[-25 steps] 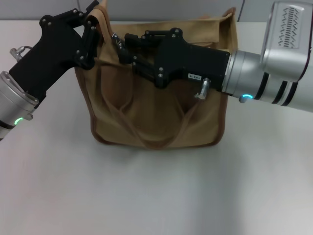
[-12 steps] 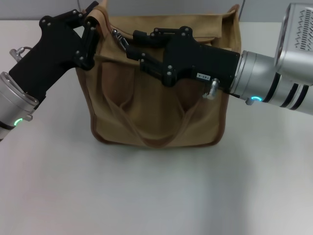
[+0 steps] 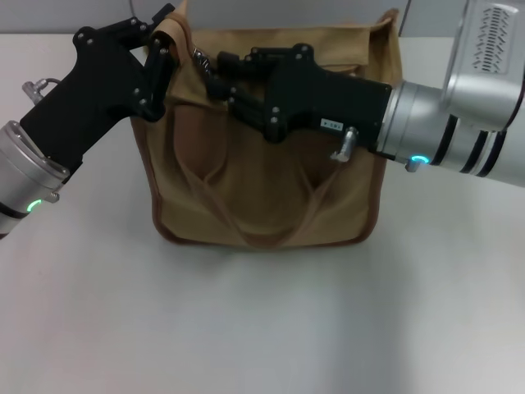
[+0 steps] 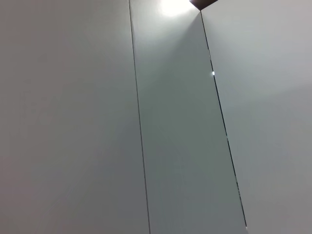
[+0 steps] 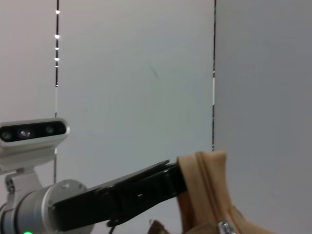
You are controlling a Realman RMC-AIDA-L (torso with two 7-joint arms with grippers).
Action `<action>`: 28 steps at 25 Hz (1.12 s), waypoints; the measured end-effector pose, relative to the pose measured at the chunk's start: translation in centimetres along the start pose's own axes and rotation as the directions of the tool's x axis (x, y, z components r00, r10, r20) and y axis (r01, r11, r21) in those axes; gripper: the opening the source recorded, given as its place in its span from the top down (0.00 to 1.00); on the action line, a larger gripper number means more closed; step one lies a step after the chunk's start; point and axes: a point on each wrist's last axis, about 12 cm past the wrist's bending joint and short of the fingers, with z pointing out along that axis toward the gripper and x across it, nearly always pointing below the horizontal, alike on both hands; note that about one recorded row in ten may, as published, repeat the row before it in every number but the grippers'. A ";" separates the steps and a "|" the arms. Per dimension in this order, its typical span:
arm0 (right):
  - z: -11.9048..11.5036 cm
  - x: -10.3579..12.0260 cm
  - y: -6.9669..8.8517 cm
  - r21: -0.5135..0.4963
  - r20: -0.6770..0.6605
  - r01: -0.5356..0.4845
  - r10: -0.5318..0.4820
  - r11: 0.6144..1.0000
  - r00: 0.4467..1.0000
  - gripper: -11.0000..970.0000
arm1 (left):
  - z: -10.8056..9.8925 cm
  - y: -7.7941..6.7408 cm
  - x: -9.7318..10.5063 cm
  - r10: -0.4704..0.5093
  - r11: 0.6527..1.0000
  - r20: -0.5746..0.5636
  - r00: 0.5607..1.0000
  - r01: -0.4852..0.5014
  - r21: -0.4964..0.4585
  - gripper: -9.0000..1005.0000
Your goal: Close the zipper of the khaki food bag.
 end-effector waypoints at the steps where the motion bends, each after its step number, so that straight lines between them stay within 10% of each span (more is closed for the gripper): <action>1: 0.1 0.0 0.1 -0.011 -0.009 -0.006 0.005 1.000 1.000 0.71 | 0.0 0.0 0.0 0.000 1.000 0.000 1.000 0.000 0.000 0.86; 28: 1.6 -0.8 -0.4 -0.026 -0.060 -0.095 0.093 0.995 0.994 0.86 | 0.1 -0.2 0.0 -0.004 1.000 -0.002 1.000 0.004 0.019 0.84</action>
